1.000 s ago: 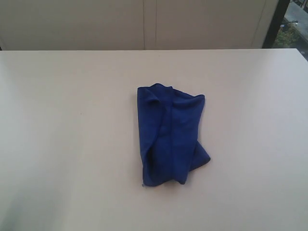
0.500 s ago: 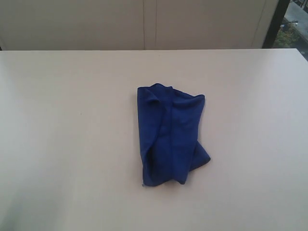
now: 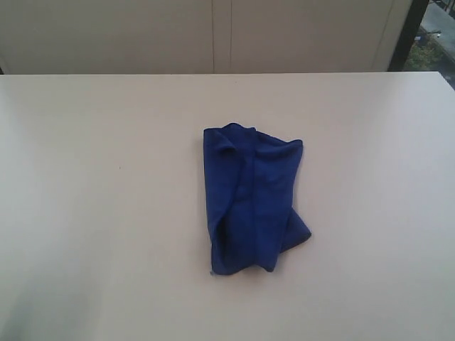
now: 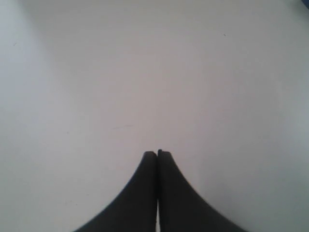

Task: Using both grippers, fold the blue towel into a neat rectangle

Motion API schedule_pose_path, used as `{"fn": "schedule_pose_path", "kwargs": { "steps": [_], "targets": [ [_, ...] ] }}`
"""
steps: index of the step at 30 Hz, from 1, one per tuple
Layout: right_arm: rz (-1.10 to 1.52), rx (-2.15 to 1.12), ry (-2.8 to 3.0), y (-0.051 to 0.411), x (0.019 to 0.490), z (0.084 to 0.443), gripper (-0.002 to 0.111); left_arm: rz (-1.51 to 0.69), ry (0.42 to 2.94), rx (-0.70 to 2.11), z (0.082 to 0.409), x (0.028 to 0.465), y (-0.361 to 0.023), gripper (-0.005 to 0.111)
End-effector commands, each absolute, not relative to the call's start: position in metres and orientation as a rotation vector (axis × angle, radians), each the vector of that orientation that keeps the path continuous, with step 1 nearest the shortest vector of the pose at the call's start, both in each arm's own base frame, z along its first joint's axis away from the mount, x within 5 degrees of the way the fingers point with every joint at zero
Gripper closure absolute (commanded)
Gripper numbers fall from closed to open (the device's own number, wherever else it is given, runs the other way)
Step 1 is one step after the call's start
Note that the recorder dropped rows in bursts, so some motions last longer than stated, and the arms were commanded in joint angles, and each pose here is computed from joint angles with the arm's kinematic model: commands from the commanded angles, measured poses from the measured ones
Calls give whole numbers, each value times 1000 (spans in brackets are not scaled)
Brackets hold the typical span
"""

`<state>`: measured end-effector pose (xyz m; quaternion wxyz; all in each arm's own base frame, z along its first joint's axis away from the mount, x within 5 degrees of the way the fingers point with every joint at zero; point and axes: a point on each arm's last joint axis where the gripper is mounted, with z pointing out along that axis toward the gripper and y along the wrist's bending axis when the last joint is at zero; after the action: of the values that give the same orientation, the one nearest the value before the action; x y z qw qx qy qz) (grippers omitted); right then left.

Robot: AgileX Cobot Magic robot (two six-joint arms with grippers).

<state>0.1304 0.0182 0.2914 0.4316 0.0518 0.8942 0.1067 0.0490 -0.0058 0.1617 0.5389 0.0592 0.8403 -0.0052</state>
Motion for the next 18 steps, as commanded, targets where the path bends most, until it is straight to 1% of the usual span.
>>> {"fn": "schedule_pose_path", "kwargs": {
  "steps": [1, 6, 9, 15, 18],
  "targets": [
    [375, 94, 2349, 31, 169, 286, 108, -13, 2000, 138, 160, 49, -6, 107],
    [544, 7, 2409, 48, 221, 281, 108, -13, 2000, 138, 160, 49, -6, 107],
    [659, -27, 2412, 59, 257, 272, 108, -13, 2000, 138, 160, 49, -6, 107],
    [812, -26, 2422, 74, 326, 241, 108, -13, 2000, 138, 160, 49, -6, 107],
    [828, -49, 2433, 85, 356, 229, 106, -13, 2000, 138, 160, 49, -6, 107]
  ]
}}
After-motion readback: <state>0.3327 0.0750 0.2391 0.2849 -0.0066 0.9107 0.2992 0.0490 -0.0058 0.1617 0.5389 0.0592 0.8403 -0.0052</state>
